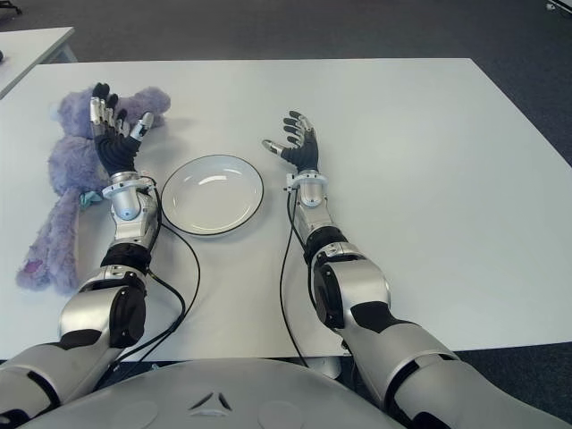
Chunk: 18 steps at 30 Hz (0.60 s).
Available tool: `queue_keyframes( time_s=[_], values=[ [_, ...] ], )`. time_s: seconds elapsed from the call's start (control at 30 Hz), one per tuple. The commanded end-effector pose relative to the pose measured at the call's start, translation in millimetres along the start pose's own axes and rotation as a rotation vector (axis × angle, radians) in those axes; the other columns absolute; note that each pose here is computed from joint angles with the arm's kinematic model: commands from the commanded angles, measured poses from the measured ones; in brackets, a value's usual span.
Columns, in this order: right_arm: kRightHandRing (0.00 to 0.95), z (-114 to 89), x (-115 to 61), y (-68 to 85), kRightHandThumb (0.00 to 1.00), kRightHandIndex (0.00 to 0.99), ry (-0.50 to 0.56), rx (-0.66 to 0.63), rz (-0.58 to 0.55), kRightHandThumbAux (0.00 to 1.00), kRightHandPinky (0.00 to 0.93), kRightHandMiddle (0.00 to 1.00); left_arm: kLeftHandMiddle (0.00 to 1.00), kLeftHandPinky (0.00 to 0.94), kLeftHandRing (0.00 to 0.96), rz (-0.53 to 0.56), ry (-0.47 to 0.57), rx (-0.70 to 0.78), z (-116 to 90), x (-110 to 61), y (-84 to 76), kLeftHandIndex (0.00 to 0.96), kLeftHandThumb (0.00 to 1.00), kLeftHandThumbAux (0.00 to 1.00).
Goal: Put the doll into the plate.
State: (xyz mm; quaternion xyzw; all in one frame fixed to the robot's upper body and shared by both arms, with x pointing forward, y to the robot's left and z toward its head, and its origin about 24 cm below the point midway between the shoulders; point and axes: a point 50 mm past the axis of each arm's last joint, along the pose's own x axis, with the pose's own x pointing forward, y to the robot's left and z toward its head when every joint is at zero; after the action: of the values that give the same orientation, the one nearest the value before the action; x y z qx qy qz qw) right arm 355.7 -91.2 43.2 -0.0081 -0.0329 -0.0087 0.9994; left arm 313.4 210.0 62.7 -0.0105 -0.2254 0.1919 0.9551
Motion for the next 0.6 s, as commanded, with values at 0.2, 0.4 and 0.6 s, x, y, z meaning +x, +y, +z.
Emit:
queue_keyframes(
  time_s=[0.2, 0.4, 0.6],
  values=[
    [0.234, -101.7, -82.0, 3.3, 0.111, 0.163, 0.479, 0.029, -0.031, 0.964, 0.231, 0.249, 0.047, 0.071, 0.039, 0.062, 0.477, 0.09, -54.4, -190.2, 20.4, 0.037, 0.032, 0.757],
    [0.23, -101.6, -82.2, 3.2, 0.115, 0.163, 0.476, 0.03, -0.03, 0.955, 0.219, 0.246, 0.045, 0.056, 0.035, 0.061, 0.461, 0.105, -51.3, -191.5, 20.8, 0.031, 0.015, 0.757],
    [0.222, -101.7, -82.0, 2.8, 0.111, 0.156, 0.478, 0.034, -0.03, 0.957, 0.214, 0.242, 0.046, 0.061, 0.035, 0.07, 0.419, 0.118, -43.1, -188.7, 23.1, 0.034, 0.012, 0.765]
  ],
)
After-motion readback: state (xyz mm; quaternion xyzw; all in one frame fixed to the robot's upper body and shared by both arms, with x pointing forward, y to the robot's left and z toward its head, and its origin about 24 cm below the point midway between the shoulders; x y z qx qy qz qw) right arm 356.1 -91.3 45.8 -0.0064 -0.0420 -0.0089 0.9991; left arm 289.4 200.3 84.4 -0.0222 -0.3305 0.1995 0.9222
